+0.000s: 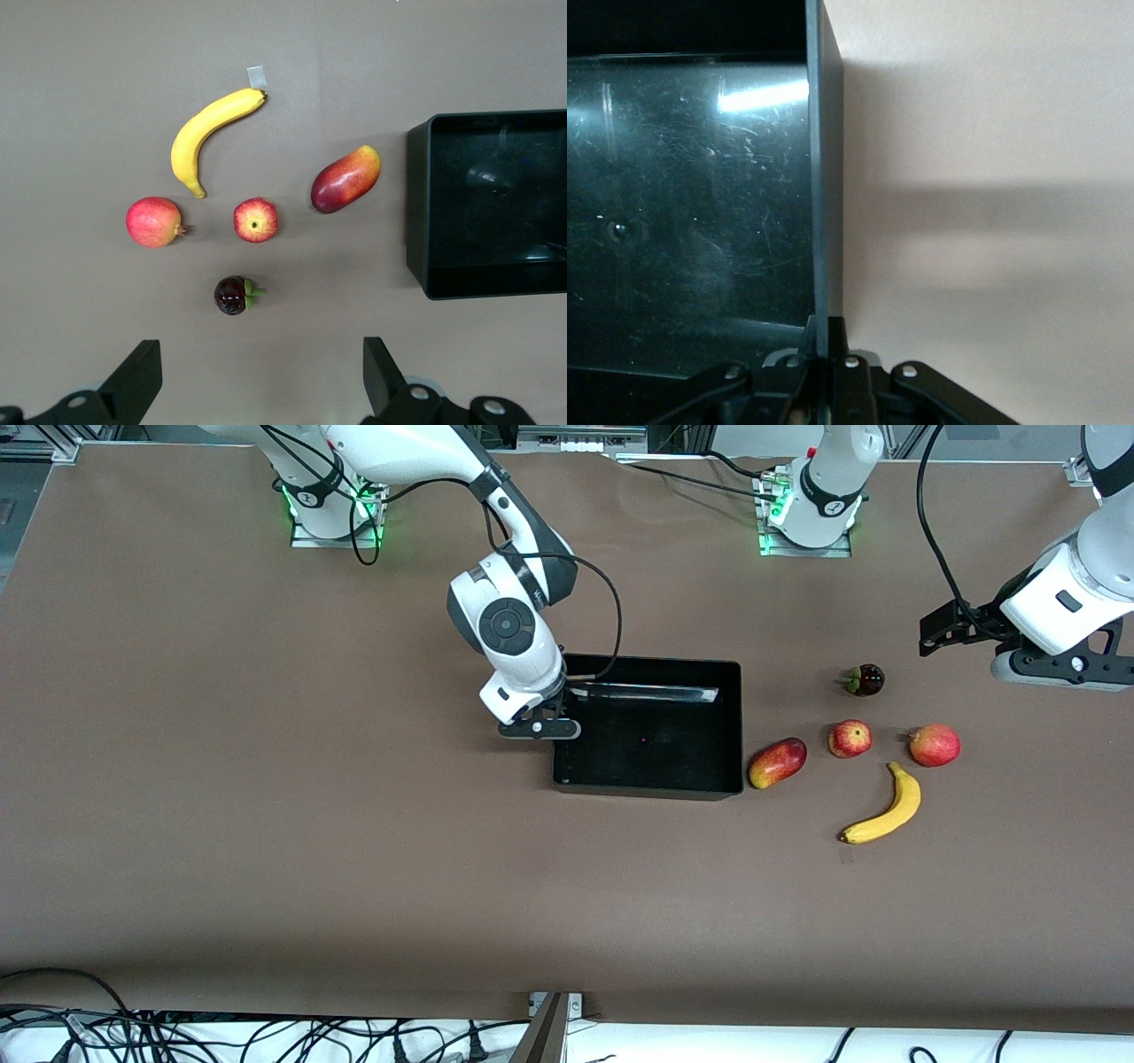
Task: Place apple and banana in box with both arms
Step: 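Slide the black box across the table toward the fruit with the right gripper, then release the box with the right gripper while the left gripper reaches the apple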
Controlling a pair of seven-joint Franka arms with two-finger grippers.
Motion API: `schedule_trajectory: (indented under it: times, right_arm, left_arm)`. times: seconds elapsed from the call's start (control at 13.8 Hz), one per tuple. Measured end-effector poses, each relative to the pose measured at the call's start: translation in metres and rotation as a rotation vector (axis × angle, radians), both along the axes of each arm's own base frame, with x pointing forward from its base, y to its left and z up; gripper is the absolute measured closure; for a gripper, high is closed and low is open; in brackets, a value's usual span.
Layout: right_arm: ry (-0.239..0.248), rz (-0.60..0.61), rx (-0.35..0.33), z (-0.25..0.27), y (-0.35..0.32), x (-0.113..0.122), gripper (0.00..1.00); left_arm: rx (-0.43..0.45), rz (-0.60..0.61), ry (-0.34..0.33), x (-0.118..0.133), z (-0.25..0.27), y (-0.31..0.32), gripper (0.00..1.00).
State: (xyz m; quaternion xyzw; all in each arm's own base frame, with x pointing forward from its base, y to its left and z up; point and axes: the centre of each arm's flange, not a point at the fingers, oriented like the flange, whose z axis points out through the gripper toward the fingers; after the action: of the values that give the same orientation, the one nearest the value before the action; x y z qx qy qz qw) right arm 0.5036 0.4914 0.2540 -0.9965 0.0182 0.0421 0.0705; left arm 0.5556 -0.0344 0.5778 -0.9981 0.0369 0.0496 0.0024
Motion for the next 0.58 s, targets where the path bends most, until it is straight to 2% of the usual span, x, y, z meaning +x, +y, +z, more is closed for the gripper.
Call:
schedule_trajectory:
  times: [0.07,0.22,0.36,0.58]
  right_arm:
    - [0.002,0.004,-0.003,-0.003,0.003,-0.003,0.95]
    - [-0.005,0.006,0.0,-0.003,0.004,-0.003,0.79]
    - [-0.02,0.0,0.004,0.003,0.003,0.003,0.57]
    - [-0.089,-0.033,-0.007,0.047,-0.027,0.039,0.26]
  left_arm:
    - [0.0,0.001,0.005,0.0,0.0,0.0,0.0]
    - [0.001,0.001,0.012,-0.001,-0.001,0.0,0.0]
    - [0.002,0.001,0.036,-0.003,-0.005,0.001,0.0]
    - [0.009,0.002,0.161,-0.008,-0.027,0.002,0.0]
